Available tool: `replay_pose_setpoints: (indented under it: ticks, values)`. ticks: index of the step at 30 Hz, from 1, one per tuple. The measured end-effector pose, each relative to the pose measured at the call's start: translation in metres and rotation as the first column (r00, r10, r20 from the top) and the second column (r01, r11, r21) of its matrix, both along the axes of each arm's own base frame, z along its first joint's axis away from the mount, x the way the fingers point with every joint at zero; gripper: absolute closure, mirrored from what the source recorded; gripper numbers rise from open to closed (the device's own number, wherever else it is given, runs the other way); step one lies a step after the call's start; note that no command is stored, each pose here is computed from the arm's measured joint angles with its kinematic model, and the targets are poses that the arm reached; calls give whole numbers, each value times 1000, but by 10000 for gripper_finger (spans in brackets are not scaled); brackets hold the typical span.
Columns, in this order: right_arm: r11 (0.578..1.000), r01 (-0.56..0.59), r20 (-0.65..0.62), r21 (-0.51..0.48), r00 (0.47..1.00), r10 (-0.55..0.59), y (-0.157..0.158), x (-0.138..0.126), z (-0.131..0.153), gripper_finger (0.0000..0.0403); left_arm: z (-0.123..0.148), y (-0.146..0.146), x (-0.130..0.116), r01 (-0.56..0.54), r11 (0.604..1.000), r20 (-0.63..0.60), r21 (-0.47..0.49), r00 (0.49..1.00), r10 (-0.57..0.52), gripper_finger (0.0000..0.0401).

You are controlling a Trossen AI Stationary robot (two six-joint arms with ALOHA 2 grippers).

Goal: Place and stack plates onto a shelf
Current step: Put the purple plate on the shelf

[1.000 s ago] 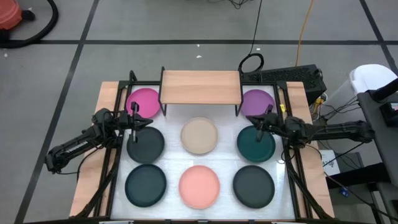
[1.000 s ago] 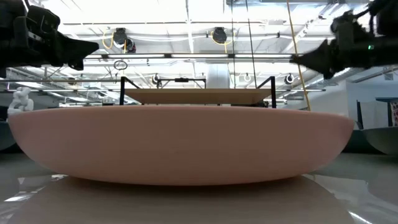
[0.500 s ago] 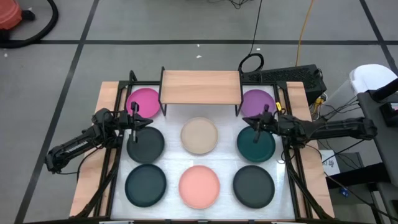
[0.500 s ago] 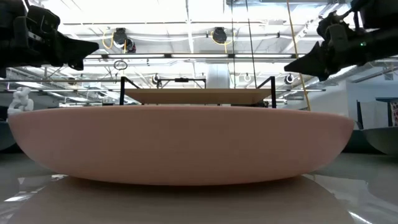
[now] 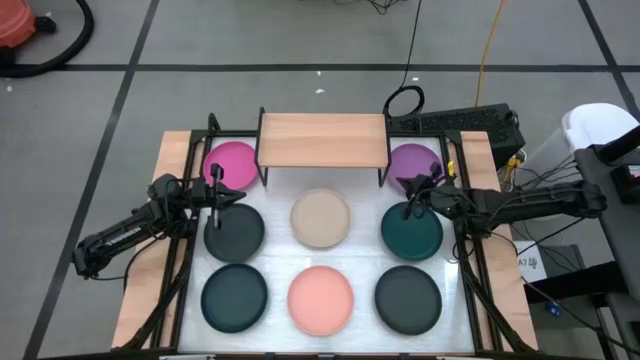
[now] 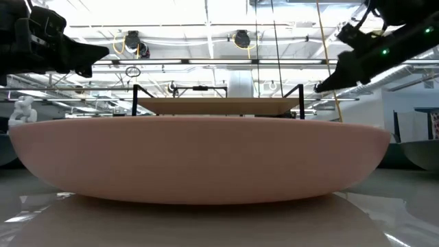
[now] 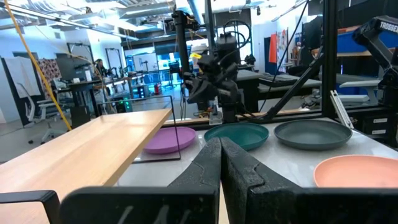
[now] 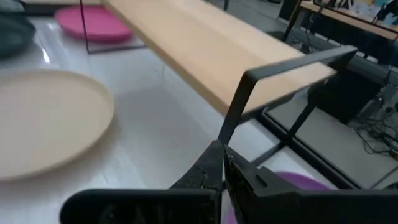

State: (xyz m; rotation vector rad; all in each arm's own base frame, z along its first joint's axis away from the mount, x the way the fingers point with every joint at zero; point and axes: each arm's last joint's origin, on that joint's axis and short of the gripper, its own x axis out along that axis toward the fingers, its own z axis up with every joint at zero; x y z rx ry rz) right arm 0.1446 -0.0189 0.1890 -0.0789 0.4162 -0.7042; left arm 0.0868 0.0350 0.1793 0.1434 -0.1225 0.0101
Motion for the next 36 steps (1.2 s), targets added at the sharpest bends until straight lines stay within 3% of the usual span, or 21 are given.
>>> replay_pose_setpoints:
  ticks: [8, 14, 22, 27, 36]
  values:
    - [998, 32, -44, 52, 999, -30, -4, 6, -9, 397, 0, 0, 0, 0, 1000, 0, 0, 1000, 0, 397]
    - [992, -51, -44, 119, 997, 56, 0, 13, 14, 342, 0, 0, 0, 0, 1000, 0, 0, 1000, 0, 397]
    - [995, 30, -122, 90, 992, -19, -2, 10, 26, 286, 0, 0, 0, 0, 1000, 0, 0, 1000, 0, 397]
    - [990, 75, -161, 120, 985, -55, -6, 7, 37, 278, 0, 0, 0, 0, 1000, 0, 0, 1000, 0, 397]
    - [977, 53, -187, 208, 982, -13, -11, 6, 37, 277, 0, 0, 0, 0, 1000, 0, 0, 1000, 0, 397]
